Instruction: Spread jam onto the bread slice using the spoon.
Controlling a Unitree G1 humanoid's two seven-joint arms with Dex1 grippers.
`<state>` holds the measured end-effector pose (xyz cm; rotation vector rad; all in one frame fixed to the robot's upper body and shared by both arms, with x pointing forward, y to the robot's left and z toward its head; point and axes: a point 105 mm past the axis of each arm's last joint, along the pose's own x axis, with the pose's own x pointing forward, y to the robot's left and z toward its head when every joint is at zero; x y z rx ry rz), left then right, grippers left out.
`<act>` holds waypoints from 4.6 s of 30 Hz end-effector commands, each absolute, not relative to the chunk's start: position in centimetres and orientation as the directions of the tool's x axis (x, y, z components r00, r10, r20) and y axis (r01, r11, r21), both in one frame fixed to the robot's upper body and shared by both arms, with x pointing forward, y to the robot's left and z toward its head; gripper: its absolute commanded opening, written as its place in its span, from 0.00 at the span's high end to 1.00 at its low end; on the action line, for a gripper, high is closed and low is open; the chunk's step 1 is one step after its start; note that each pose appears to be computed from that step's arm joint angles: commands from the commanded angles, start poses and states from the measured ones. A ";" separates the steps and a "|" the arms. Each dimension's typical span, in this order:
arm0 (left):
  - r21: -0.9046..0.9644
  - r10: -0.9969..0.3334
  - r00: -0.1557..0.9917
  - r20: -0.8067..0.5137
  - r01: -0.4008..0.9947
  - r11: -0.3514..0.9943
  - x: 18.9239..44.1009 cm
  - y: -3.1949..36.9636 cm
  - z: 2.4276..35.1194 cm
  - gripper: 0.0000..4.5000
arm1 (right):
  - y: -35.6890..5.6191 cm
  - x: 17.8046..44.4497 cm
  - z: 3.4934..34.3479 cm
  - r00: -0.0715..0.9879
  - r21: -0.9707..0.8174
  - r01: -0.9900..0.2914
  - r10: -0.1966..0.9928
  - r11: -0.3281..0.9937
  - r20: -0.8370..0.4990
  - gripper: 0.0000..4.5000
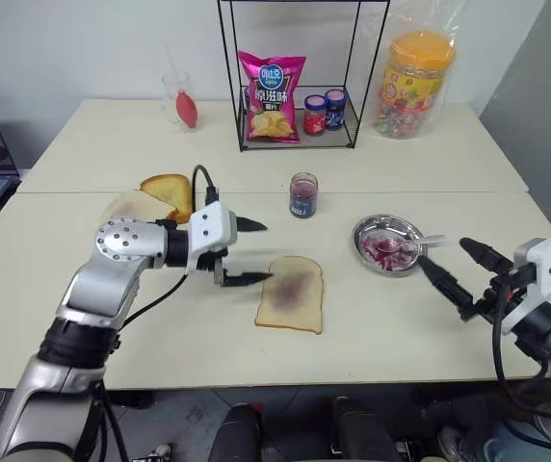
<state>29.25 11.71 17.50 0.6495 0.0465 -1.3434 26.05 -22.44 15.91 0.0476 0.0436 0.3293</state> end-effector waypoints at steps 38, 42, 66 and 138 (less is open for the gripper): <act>0.390 -0.893 0.153 -0.424 0.921 -0.027 27.5 9.3 17.6 0.00 | -24.7 36.6 12.2 0.993 0.720 -0.090 0.120 0.689 0.008 0.38; 0.390 -0.891 0.161 -0.424 0.920 -0.019 27.6 9.4 17.5 0.00 | -24.9 36.8 12.2 0.993 0.724 -0.086 0.115 0.684 0.010 0.58; 0.360 -0.887 0.366 -0.282 0.897 0.256 29.6 11.2 19.5 0.00 | -23.4 34.8 20.3 0.952 0.665 -0.304 0.187 0.682 0.243 0.99; 0.263 -0.640 0.758 -0.126 0.648 0.715 33.7 15.8 20.4 0.00 | -4.0 47.0 24.4 0.832 0.427 -0.524 0.549 0.737 0.074 0.99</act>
